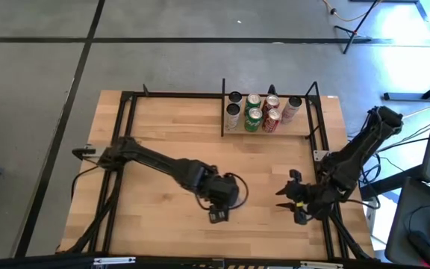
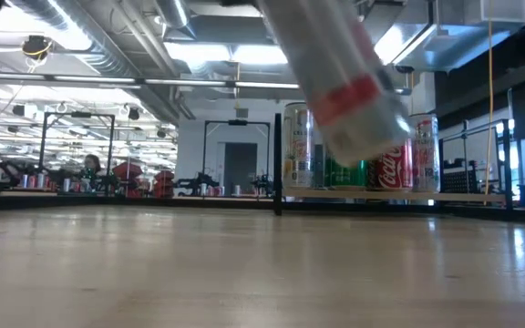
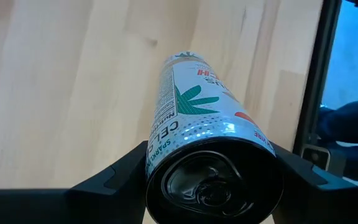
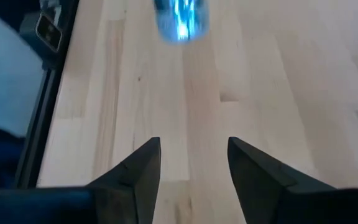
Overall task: Place canned beverage on shelf
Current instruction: Put the white-pink soda can on the shelf aligned with the other white-pink soda can
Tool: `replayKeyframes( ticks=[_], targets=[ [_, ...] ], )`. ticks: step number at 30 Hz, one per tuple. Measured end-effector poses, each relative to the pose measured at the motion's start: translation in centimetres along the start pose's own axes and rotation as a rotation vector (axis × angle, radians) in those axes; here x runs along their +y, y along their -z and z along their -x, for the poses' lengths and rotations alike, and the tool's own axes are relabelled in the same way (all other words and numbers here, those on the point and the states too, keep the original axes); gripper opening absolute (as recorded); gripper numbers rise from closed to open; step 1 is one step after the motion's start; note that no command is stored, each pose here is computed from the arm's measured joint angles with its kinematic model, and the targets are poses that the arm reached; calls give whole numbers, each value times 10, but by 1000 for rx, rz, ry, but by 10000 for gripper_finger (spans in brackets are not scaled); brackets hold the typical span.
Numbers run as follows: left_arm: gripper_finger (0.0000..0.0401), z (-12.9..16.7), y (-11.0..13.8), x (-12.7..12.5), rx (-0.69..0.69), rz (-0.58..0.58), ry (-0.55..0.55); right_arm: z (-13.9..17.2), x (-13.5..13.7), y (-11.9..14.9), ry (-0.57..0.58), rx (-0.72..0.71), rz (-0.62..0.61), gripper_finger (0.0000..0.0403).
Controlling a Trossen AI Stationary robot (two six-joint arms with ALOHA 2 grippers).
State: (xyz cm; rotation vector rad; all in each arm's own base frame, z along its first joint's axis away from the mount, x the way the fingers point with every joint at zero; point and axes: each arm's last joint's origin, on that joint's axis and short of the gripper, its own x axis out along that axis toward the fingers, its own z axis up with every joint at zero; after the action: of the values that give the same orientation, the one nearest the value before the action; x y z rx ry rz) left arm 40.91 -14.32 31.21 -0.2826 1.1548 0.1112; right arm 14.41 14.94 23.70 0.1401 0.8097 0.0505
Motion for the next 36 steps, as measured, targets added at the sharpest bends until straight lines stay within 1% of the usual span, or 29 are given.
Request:
replayKeyframes(
  ticks=[5,8,12,15,18,25,29,32,34,36],
  targets=[
    [227,-30,-11,-6,31,-29,9,-16,1,14,-12,-84,-55,172],
    [227,-46,-14,-6,67,-26,45,-26,2,18,5,-144,-75,173],
    [227,-52,-19,-5,36,-22,55,-39,5,12,20,-190,-66,184],
    [227,-51,-22,-6,5,-20,70,-54,7,7,-8,-183,-12,187],
    [227,-51,-23,-7,-2,-30,75,-70,6,4,-25,-162,12,170],
    [227,-51,-29,-9,-81,-54,68,-97,0,0,-39,-122,3,111],
    [227,-51,-32,-7,-114,-67,64,-105,2,2,-46,-113,-5,95],
    [227,-51,-35,-5,-140,-75,40,-111,2,4,-33,-116,-20,99],
    [227,-51,-38,-3,-150,-89,40,-113,3,5,-33,-115,-39,115],
    [227,-51,-40,1,-155,-99,38,-114,2,6,-29,-110,-65,140]
  ],
)
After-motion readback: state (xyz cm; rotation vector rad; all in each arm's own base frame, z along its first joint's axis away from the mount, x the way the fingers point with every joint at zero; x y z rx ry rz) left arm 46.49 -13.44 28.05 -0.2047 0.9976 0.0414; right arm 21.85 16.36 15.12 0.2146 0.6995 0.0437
